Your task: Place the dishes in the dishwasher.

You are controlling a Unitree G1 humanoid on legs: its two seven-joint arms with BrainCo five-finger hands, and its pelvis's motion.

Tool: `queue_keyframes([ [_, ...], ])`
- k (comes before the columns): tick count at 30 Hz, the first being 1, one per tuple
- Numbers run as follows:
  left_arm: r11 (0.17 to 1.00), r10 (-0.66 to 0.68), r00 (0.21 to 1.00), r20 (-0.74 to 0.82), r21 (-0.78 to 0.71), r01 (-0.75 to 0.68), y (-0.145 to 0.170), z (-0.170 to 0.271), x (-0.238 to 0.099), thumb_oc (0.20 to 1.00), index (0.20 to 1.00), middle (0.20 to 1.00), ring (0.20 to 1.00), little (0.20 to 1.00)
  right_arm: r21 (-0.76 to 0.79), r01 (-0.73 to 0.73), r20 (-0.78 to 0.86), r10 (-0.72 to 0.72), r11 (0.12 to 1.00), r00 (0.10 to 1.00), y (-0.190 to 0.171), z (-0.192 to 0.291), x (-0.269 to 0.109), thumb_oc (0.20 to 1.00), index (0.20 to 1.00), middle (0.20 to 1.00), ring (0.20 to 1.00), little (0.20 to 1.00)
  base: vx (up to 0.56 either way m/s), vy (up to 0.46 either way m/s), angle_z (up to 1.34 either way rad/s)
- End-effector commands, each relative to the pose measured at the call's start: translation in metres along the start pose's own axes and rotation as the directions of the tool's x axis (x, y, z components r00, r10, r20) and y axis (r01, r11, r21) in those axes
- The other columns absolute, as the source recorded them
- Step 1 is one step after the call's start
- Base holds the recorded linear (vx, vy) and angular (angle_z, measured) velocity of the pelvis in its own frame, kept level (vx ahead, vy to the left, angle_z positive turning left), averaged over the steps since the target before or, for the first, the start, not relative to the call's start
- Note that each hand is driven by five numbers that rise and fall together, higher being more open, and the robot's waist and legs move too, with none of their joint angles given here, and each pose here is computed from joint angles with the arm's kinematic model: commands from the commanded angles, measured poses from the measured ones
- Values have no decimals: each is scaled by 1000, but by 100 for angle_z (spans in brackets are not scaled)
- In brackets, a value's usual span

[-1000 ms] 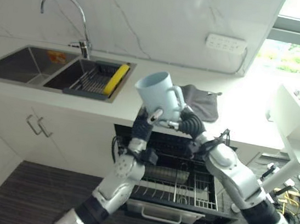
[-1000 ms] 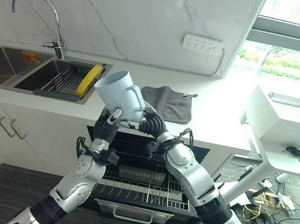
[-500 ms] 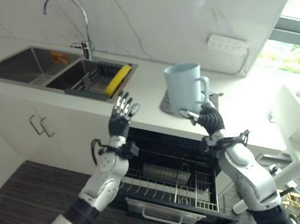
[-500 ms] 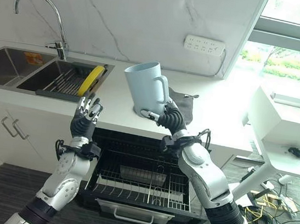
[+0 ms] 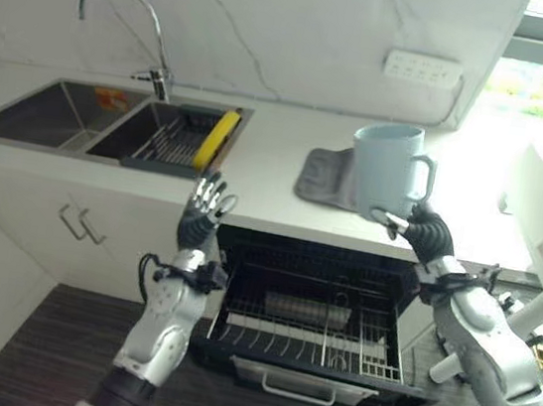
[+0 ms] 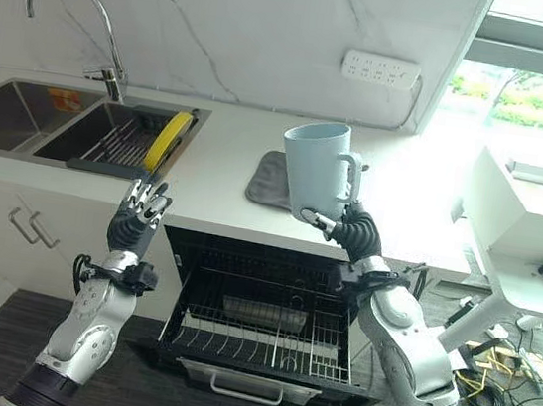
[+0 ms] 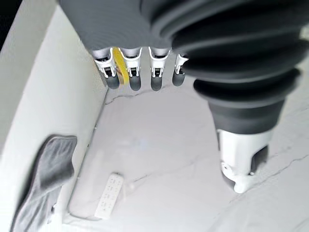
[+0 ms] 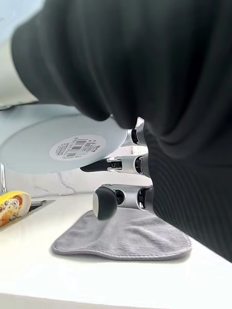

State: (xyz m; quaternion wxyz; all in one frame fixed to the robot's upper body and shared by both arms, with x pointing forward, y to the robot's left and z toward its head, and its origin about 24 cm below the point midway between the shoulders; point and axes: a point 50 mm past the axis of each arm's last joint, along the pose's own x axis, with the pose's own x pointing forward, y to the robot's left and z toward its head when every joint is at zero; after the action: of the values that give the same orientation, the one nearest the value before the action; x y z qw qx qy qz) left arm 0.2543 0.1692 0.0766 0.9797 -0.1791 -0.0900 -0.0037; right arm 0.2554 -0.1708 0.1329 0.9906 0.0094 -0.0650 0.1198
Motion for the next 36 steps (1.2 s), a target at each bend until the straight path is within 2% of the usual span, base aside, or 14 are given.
queue_keyframes([
  [1, 992, -123, 982, 145, 49, 117, -10, 35, 15, 1000, 1000, 1000, 1000, 1000, 12, -37, 256, 33, 999, 966, 4, 43, 6, 200, 200, 200, 200, 200, -162, -28, 5],
  [7, 990, -138, 986, 95, 20, 137, -2, 37, 0, 1000, 1000, 1000, 1000, 1000, -7, 10, 229, -9, 1000, 973, -12, 32, -15, 200, 200, 200, 200, 200, -30, 40, -1],
  [13, 985, -153, 978, 143, -54, 162, -1, 42, 2, 1000, 1000, 1000, 1000, 1000, -38, 29, 249, -19, 999, 968, -18, 35, -15, 200, 200, 200, 200, 200, -57, 47, 3],
  [19, 974, -227, 958, 176, 20, 228, -2, 50, 8, 1000, 1000, 1000, 1000, 1000, -53, 57, 248, -42, 997, 968, -27, 38, -12, 200, 200, 200, 200, 200, -15, 42, -11],
  [30, 949, -309, 940, 146, 106, 296, 3, 54, 5, 1000, 1000, 1000, 1000, 1000, -47, 79, 143, -72, 996, 987, -28, 17, -21, 200, 200, 200, 200, 200, 53, -18, -2],
  [31, 940, -333, 929, 162, 130, 315, -1, 57, 7, 1000, 1000, 1000, 1000, 1000, -51, 84, 159, -75, 995, 984, -29, 18, -19, 200, 200, 200, 200, 200, -525, -58, -4],
  [32, 912, -400, 885, 237, 194, 360, -18, 73, 16, 1000, 1000, 1000, 1000, 1000, -76, 87, 225, -68, 993, 972, -28, 30, -12, 200, 200, 200, 200, 200, -719, 40, -3],
  [33, 909, -401, 870, 287, 243, 339, -24, 81, 17, 1000, 1000, 1000, 1000, 1000, -112, 52, 247, -22, 992, 969, -22, 34, -9, 200, 200, 200, 200, 200, -733, 102, 9],
  [36, 911, -391, 862, 323, 265, 314, -24, 89, 14, 1000, 1000, 1000, 1000, 1000, -138, 38, 286, 3, 990, 958, -17, 36, -8, 200, 200, 200, 200, 200, -383, 66, 0],
])
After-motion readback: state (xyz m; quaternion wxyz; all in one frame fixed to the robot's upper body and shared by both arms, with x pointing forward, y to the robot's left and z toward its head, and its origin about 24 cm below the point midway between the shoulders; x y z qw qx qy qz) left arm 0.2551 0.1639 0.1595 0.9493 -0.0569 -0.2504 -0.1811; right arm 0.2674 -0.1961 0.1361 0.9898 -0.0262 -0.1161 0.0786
